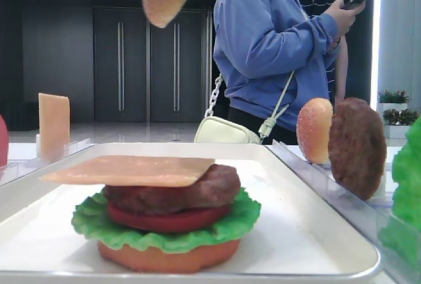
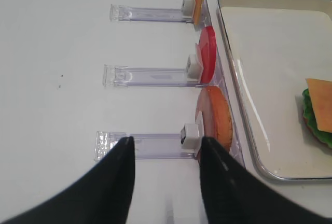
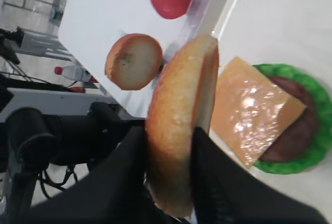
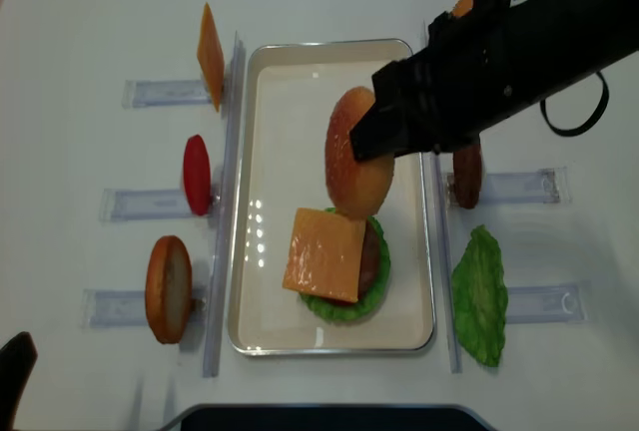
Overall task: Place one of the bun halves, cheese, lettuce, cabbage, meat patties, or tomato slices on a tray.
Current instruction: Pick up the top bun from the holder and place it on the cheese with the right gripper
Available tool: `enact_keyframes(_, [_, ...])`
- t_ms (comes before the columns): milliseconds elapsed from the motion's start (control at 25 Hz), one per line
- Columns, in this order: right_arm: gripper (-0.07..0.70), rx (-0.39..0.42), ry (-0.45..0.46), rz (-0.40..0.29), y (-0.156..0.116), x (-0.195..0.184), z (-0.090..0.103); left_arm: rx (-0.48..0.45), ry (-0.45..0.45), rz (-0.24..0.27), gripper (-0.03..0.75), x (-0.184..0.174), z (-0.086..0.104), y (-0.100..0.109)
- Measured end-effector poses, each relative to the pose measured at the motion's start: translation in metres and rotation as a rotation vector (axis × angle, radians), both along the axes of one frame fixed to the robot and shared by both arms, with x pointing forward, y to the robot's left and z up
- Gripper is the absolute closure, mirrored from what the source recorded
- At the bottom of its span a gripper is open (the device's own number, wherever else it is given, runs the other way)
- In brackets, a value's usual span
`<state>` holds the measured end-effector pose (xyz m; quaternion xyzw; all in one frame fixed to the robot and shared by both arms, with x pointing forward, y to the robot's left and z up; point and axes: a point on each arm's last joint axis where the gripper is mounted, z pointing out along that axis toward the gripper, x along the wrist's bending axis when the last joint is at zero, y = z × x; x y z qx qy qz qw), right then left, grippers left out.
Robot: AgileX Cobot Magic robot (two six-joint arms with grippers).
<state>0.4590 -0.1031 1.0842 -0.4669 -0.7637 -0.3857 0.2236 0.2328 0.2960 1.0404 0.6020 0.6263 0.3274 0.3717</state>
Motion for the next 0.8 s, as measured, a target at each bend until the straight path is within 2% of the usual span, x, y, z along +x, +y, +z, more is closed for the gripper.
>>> enact_keyframes(160, [0.413,0.034,-0.008,0.040,0.013,-0.012,-0.009,0.000,0.000,0.000,0.391,0.000,0.000,0.000])
enact_keyframes(400, [0.413,0.048,-0.027,0.015,0.020,-0.014,-0.025,0.000,0.000,0.000,0.391,0.000,0.000,0.000])
enact_keyframes(800, [0.414,0.098,0.040,0.072,0.035,0.000,-0.058,0.000,0.000,0.000,0.391,0.000,0.000,0.000])
